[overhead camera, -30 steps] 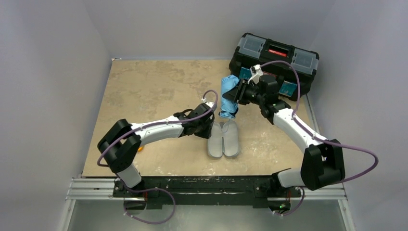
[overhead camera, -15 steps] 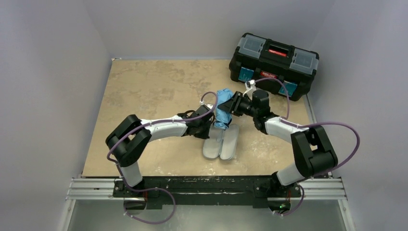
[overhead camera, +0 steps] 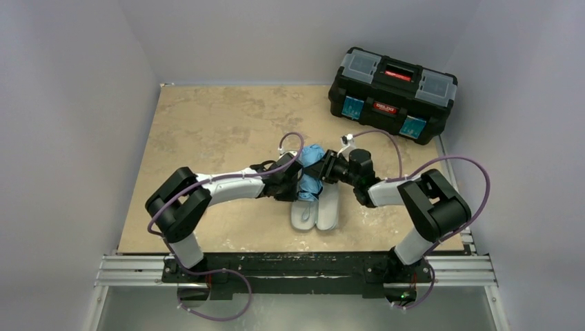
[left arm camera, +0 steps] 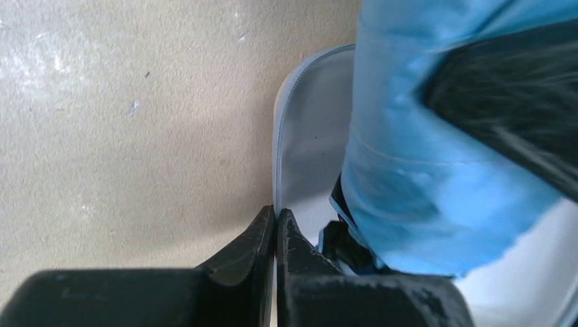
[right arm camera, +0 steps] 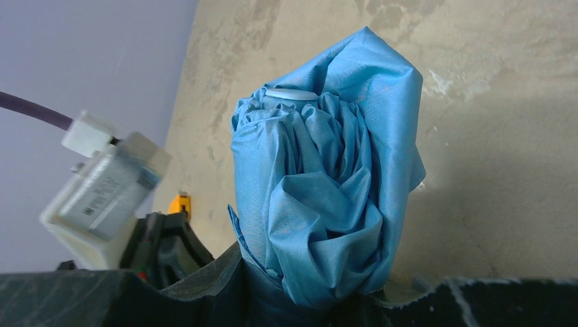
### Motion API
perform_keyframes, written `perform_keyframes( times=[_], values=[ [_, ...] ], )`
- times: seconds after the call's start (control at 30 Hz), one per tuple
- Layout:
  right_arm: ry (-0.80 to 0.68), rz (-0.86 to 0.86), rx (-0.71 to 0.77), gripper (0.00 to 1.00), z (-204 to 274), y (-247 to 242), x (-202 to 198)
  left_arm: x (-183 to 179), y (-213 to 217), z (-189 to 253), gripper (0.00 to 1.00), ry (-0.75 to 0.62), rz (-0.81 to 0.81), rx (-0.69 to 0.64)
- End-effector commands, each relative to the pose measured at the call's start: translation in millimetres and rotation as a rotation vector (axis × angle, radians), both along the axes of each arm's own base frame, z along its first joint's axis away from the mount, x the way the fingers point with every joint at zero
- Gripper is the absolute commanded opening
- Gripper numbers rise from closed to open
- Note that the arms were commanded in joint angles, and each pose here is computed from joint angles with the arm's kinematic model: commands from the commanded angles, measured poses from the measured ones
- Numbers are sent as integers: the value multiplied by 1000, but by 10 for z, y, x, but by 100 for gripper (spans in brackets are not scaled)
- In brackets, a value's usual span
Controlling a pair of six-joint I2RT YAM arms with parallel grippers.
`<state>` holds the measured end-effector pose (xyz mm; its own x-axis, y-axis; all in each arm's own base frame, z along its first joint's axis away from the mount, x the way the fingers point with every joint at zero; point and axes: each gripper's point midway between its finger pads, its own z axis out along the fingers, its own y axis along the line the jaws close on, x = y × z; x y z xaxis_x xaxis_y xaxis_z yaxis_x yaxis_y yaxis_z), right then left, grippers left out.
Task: Put away the umbrella
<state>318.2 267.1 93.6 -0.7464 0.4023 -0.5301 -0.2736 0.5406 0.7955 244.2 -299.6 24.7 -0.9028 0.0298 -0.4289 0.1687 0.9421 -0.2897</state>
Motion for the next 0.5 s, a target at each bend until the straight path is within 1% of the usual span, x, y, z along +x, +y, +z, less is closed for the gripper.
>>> perform_keyframes(
  times=[0.0,0.23,0.47],
  values=[
    [-120,13,59,15,182,90,7,-27,17,160,0,1,59,-59],
    [-67,30,50,16,-73,77,-208,-32,16,206,0,-2,85,-85],
    [-49,119,32,19,-180,369,-566,-37,13,206,0,0,107,-104]
  ],
)
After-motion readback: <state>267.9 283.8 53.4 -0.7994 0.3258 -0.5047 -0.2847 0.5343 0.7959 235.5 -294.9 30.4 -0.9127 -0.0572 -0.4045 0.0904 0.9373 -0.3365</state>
